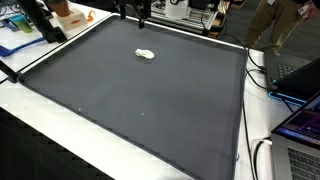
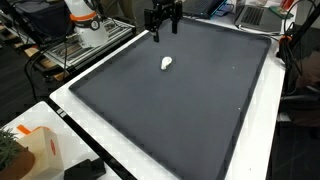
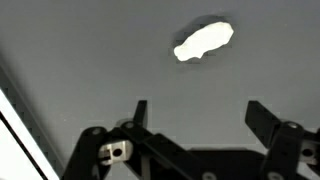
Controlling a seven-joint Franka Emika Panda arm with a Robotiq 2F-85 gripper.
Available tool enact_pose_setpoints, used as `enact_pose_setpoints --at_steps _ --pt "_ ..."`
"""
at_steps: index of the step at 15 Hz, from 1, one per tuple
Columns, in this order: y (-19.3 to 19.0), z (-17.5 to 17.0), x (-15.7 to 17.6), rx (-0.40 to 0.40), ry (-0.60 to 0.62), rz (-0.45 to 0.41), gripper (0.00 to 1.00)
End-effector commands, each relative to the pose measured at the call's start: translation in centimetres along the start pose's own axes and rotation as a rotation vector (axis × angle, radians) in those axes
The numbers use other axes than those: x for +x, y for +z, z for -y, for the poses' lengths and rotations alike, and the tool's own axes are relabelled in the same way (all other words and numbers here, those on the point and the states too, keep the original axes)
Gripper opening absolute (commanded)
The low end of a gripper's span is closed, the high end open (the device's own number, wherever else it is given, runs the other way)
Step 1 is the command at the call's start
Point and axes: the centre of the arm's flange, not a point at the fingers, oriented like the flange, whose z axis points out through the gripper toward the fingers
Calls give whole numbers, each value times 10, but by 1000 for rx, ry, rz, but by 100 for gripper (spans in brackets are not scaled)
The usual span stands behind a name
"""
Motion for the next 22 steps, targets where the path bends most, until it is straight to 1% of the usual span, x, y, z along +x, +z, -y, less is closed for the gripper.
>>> enact_pose_setpoints --at_steps 1,4,6,7,9,10,12,14,17,20,22 --pt "-1 -31 29 66 -67 80 100" --pt "3 -47 42 106 -140 150 100" --pt "7 -48 52 157 -146 208 100" --pt "2 -53 30 157 -128 144 100" --pt "1 -52 36 182 -141 168 100" --pt "0 -50 37 182 -143 170 100" --pt "8 -46 52 173 -99 228 100" --pt "10 -44 60 153 -48 246 100" --pt "12 -40 67 126 -22 288 100" --pt "18 -30 73 86 -18 383 100" --pt "32 -25 79 89 -21 423 100"
